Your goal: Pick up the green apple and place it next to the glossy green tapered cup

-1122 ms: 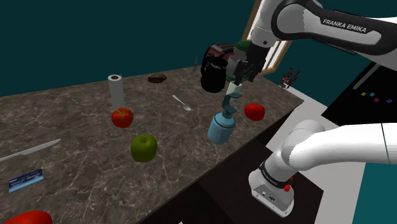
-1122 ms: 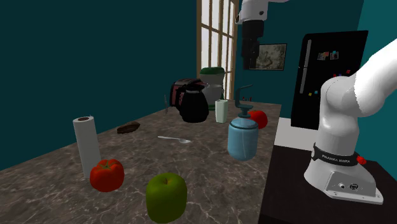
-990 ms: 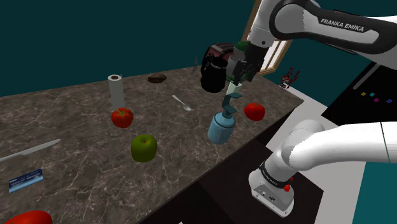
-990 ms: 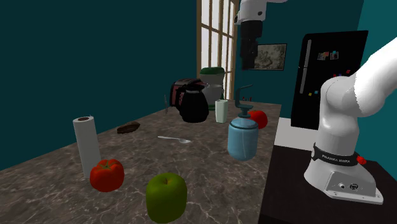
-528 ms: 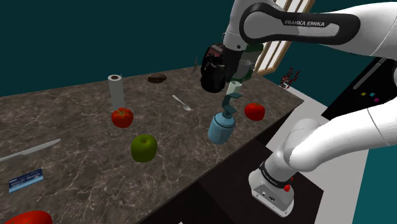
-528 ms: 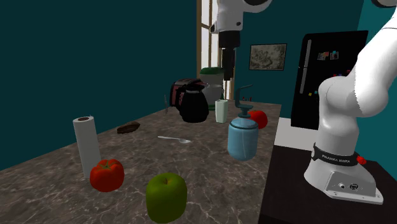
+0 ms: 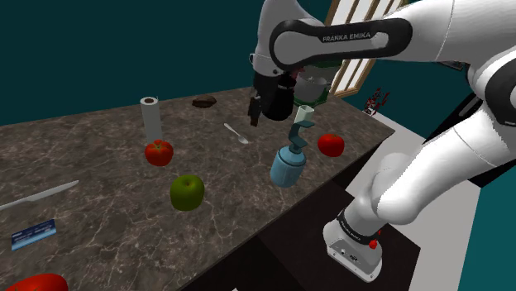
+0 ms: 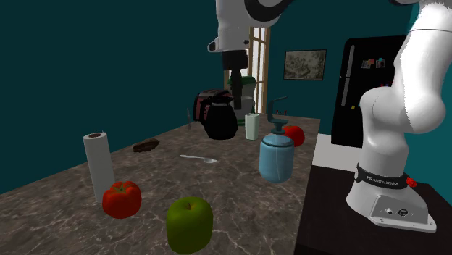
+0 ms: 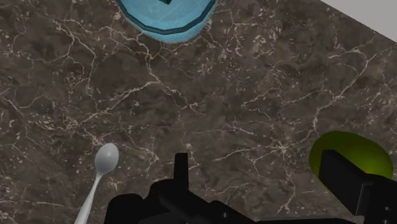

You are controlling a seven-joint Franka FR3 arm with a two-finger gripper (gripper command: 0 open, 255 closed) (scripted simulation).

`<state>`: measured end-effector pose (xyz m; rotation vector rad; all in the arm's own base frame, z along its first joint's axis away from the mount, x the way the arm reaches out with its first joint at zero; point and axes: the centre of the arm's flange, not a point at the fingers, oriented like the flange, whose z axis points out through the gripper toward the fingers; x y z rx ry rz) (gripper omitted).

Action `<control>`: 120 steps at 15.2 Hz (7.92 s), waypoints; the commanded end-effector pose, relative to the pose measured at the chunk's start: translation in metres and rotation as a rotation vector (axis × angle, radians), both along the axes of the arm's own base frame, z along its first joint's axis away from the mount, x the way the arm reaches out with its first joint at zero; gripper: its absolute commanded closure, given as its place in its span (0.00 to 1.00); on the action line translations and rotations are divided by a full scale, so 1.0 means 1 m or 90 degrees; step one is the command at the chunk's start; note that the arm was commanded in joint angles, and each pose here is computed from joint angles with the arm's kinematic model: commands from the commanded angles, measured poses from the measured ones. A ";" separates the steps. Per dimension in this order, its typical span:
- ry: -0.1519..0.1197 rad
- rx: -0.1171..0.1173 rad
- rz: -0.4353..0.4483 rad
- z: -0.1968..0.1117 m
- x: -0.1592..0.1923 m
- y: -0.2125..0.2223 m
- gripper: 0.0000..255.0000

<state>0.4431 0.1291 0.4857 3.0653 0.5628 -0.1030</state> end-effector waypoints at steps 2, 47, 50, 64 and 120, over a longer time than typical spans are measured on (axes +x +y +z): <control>0.009 0.000 0.066 -0.018 0.018 0.037 0.00; 0.067 -0.004 0.470 -0.166 0.030 0.260 1.00; 0.067 -0.004 0.470 -0.150 0.030 0.260 1.00; 0.067 -0.004 0.470 -0.076 0.030 0.260 1.00; 0.067 -0.004 0.470 0.049 0.032 -0.162 1.00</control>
